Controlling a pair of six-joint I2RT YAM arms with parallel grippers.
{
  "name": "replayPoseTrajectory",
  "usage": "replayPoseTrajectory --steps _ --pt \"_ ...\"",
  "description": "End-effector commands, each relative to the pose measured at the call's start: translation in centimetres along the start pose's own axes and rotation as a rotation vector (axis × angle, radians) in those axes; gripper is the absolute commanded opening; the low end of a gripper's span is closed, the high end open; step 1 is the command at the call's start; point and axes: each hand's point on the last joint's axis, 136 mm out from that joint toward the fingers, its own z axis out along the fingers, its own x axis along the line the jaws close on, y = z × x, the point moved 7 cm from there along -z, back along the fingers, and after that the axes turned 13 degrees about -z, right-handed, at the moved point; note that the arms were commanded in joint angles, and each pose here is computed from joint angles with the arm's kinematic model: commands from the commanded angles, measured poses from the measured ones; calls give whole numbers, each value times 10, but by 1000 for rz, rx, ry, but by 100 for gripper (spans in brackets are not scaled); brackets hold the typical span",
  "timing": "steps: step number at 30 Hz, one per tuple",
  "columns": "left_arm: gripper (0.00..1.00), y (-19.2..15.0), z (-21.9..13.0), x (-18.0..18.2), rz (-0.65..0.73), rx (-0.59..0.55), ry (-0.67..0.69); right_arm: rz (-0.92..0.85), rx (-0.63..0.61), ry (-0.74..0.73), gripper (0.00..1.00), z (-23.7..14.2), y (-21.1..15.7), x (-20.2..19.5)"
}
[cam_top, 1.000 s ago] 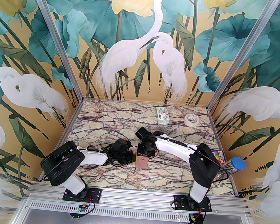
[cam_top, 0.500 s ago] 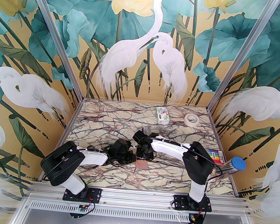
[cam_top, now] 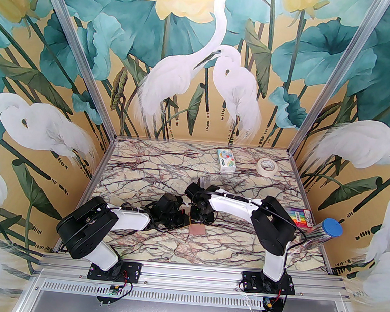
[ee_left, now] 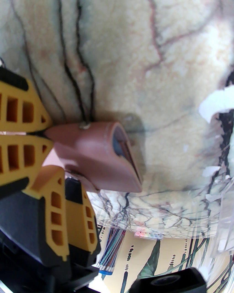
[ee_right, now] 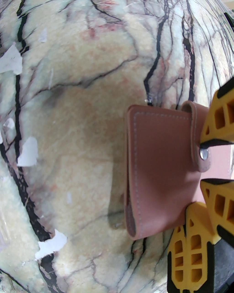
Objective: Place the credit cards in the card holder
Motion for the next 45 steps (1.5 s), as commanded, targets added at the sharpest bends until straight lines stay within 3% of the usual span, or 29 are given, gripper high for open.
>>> replayPoseTrajectory --steps 1,9,23,45 --pt "0 0 3 10 1 -10 68 -22 32 -64 31 18 -1 -6" --pt "0 0 3 11 0 -12 71 -73 72 -174 32 29 -3 -18" --pt "0 0 3 13 -5 -15 84 -97 56 -151 24 22 2 -13" --pt "0 -1 1 13 -3 -14 94 -82 -22 -93 0 -4 5 -15"
